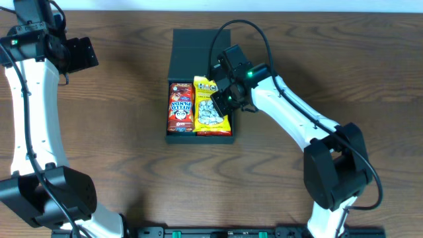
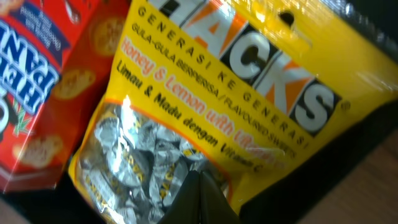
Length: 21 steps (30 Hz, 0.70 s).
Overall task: Pack container
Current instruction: 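Press the yellow Hacks bag down into the box with the right gripper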
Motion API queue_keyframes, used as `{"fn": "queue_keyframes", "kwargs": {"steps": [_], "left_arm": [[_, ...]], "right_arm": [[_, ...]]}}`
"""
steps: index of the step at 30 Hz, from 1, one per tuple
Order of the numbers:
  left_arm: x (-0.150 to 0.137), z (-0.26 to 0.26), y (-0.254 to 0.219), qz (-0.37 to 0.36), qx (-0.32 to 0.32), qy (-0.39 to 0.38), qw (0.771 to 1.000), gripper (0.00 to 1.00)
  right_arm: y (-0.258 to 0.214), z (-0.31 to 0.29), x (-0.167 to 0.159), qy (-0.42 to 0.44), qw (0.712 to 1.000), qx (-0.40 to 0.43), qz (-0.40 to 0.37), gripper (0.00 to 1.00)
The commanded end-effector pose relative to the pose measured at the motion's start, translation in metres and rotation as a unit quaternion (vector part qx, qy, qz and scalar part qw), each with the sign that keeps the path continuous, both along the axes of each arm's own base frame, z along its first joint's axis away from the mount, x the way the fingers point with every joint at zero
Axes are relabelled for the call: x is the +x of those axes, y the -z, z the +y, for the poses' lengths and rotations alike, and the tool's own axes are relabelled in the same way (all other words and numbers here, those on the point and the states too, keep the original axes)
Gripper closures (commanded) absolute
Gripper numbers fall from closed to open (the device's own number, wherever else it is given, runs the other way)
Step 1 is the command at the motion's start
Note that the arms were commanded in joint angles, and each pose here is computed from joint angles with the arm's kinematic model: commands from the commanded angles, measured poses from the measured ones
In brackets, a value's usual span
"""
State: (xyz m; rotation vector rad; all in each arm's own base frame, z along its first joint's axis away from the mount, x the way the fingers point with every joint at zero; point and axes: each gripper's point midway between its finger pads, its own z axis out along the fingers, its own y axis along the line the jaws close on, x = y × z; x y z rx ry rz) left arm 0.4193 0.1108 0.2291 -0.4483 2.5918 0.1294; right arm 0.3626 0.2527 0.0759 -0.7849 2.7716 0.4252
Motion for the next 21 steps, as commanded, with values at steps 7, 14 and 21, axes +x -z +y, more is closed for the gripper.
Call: {"fn": "queue_keyframes", "kwargs": {"steps": [7,14,21], "left_arm": [[0.001,0.001,0.003,0.004,0.000,0.000,1.000,0.05],[0.000,0.001,0.004,0.007,-0.001,0.000,1.000,0.05],[0.000,-0.001,0.004,0.007,-0.007,0.004,1.000,0.05]], "right_arm": [[0.006,-0.006,-0.010,-0.037,0.999,-0.036,0.008,0.99],[-0.039,0.008,0.004,-0.039,0.999,-0.005,-0.021,0.99],[-0.083,0.027,0.037,-0.038,0.994,0.037,-0.100,0.98]]}}
